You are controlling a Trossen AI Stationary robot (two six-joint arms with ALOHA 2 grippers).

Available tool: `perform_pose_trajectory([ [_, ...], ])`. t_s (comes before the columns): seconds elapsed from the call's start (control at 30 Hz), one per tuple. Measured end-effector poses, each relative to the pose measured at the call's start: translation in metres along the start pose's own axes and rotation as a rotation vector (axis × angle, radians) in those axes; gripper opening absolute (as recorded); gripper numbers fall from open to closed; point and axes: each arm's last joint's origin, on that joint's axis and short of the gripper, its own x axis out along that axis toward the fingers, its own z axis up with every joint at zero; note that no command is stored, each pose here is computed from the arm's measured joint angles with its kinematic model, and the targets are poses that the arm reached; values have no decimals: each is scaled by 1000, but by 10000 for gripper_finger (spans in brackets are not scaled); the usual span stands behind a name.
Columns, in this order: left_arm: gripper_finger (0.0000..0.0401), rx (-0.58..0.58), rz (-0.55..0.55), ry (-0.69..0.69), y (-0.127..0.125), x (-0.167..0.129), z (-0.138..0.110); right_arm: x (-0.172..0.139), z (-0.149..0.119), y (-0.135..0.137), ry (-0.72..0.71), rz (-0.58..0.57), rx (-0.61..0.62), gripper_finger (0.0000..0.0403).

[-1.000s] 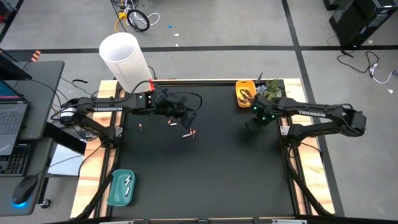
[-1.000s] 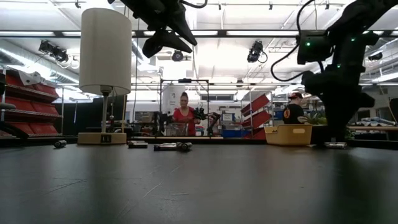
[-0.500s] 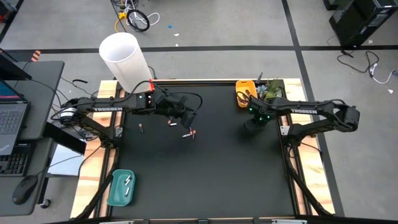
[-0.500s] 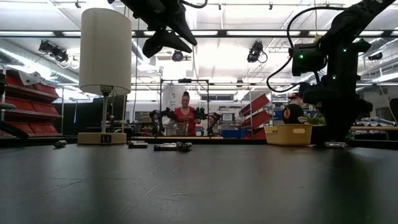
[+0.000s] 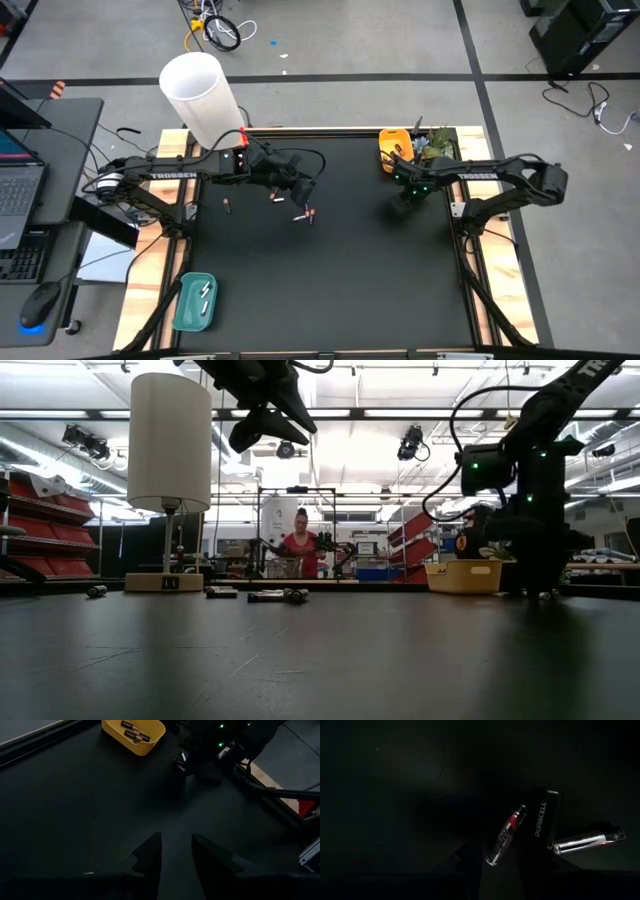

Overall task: Sort batteries
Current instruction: Put the silver battery into the blue bin

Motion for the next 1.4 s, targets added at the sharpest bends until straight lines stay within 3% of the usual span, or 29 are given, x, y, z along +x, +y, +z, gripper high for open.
perform_pose_trajectory([
  [0.27,121,1,0,0,0,0,0,3,1,1,6,-3,12,100],
  [0.5,121,0,0,0,0,0,0,7,2,1,17,-34,-41,16],
  [0.8,121,-1,-14,-33,-2,0,3,8,3,2,24,-11,-70,4],
  [1.13,121,1,-15,-40,-2,0,3,-25,14,11,-123,121,-57,2],
  [1.4,121,16,-12,-38,-2,0,3,-44,29,23,-299,335,-74,1],
])
